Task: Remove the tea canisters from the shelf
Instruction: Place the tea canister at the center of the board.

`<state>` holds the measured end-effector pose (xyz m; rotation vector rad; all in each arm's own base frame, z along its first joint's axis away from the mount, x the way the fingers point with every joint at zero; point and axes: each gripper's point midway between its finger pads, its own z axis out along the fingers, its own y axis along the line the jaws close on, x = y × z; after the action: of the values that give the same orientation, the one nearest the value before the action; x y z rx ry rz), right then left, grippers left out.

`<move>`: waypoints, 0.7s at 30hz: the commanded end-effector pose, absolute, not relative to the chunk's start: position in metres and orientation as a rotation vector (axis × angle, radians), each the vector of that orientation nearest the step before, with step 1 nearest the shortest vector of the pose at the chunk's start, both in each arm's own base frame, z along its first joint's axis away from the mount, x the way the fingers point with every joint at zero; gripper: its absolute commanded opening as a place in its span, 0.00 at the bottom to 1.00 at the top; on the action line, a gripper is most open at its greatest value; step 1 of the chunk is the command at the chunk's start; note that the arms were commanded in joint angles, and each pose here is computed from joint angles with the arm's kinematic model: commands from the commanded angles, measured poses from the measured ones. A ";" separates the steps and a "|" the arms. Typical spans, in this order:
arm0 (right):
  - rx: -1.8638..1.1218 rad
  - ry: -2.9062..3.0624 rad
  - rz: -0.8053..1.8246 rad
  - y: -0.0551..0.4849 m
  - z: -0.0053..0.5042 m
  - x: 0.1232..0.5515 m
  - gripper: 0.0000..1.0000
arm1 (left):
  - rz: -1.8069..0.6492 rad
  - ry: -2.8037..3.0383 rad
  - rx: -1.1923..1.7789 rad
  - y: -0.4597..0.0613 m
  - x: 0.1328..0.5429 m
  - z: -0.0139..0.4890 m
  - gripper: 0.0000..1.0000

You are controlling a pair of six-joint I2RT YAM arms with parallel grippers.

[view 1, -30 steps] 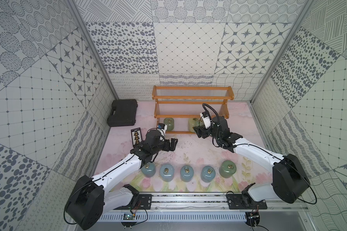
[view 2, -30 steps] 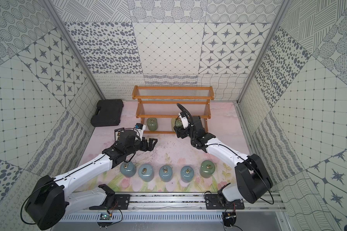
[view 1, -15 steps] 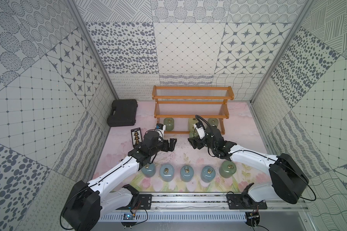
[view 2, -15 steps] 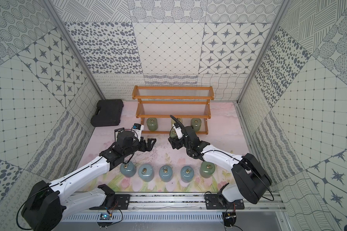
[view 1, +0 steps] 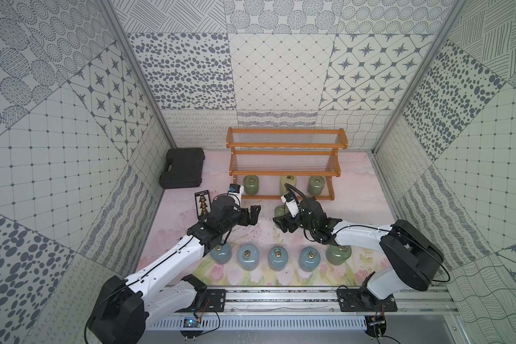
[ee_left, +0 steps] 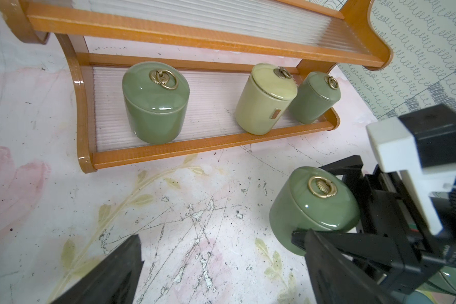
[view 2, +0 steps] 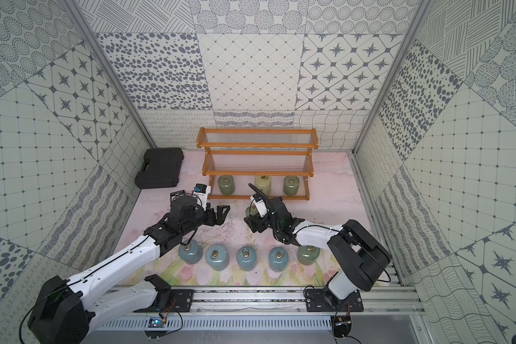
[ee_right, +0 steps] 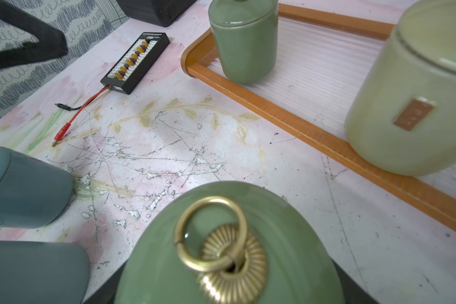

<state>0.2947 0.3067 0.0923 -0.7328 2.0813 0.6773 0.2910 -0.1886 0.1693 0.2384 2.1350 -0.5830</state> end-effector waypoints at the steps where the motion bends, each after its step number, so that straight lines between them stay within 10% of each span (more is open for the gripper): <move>1: -0.719 1.927 0.760 0.328 0.119 0.301 0.66 | -0.549 2.142 0.249 -0.185 0.290 0.168 1.00; 21: -0.743 2.011 0.753 0.336 0.075 0.289 0.70 | -0.539 2.149 0.250 -0.184 0.290 0.167 1.00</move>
<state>0.2876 0.3301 0.0658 -0.7593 2.0682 0.7246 0.2885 -0.1862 0.1643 0.2382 2.1592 -0.5695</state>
